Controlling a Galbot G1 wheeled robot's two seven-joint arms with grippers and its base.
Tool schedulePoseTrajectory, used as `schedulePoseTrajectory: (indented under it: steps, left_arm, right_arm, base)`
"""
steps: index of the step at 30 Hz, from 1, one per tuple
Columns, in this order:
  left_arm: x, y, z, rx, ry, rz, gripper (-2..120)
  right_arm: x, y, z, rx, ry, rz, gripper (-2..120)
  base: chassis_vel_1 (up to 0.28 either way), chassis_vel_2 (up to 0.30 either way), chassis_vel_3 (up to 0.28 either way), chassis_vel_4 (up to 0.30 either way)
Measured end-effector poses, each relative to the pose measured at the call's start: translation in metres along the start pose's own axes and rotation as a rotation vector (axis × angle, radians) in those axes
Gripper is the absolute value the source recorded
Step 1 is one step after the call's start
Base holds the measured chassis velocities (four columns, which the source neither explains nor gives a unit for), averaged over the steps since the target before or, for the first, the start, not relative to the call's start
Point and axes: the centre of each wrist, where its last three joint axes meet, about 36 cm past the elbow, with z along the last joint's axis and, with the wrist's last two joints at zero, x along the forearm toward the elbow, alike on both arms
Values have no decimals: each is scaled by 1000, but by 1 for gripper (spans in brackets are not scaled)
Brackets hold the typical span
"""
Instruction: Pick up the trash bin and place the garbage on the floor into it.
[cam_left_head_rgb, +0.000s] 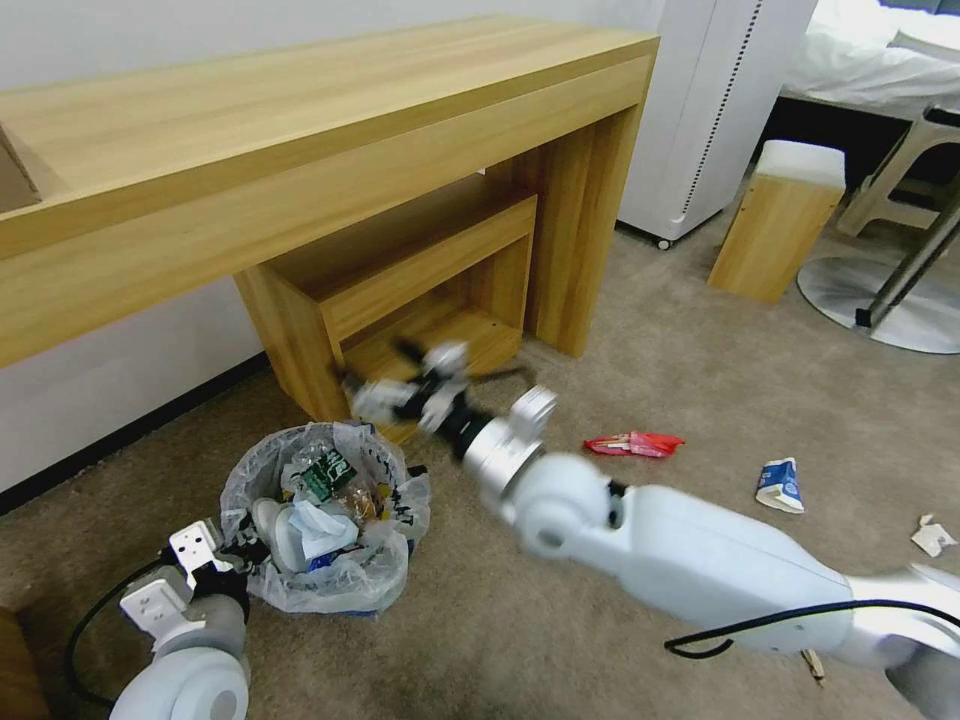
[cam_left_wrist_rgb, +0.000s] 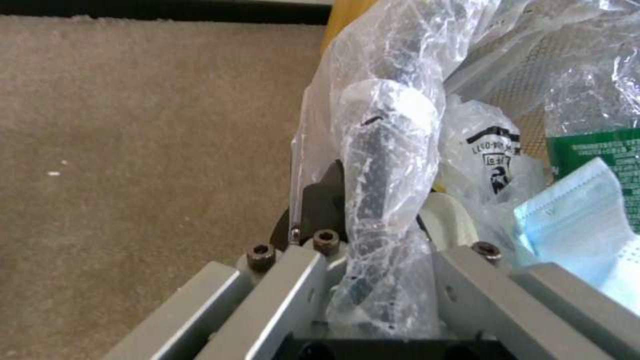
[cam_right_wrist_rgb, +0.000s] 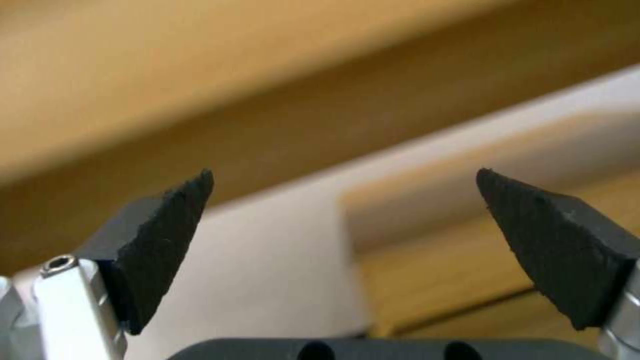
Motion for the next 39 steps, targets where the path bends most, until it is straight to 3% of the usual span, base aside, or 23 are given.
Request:
schedulePoseTrajectory:
  steps: [5,8,11,14,15,19,28,39]
  left_arm:
    - [5,0,-2,0,-10,-3,1]
    - [5,-1,-2,-3,-7,1,1]
    - [5,-1,-2,-7,-5,3,1]
    - [4,-1,-2,-11,-2,4,1]
    - [3,-1,0,-19,6,6,1]
    - [1,-1,3,-27,18,10,1]
    - [0,-2,8,-59,35,22,1]
    - [5,-2,11,-83,46,34,1]
  right_arm:
    - [9,-29,-43,19,-94,121,100]
    - [37,-54,-83,68,-163,243,100]
    - [63,-65,-95,110,-194,305,100]
    - [82,-71,-95,131,-195,350,100]
    - [112,-74,-90,150,-158,442,100]
    - [140,-79,-79,182,-134,544,100]
    - [165,-80,-42,209,-53,727,100]
    - [183,-79,-25,254,-7,798,100]
  base:
    - [0,0,0,0]
    - [0,0,0,0]
    - [0,0,0,0]
    - [0,0,0,0]
    - [0,0,0,0]
    - [0,0,0,0]
    - [0,0,0,0]
    - [0,0,0,0]
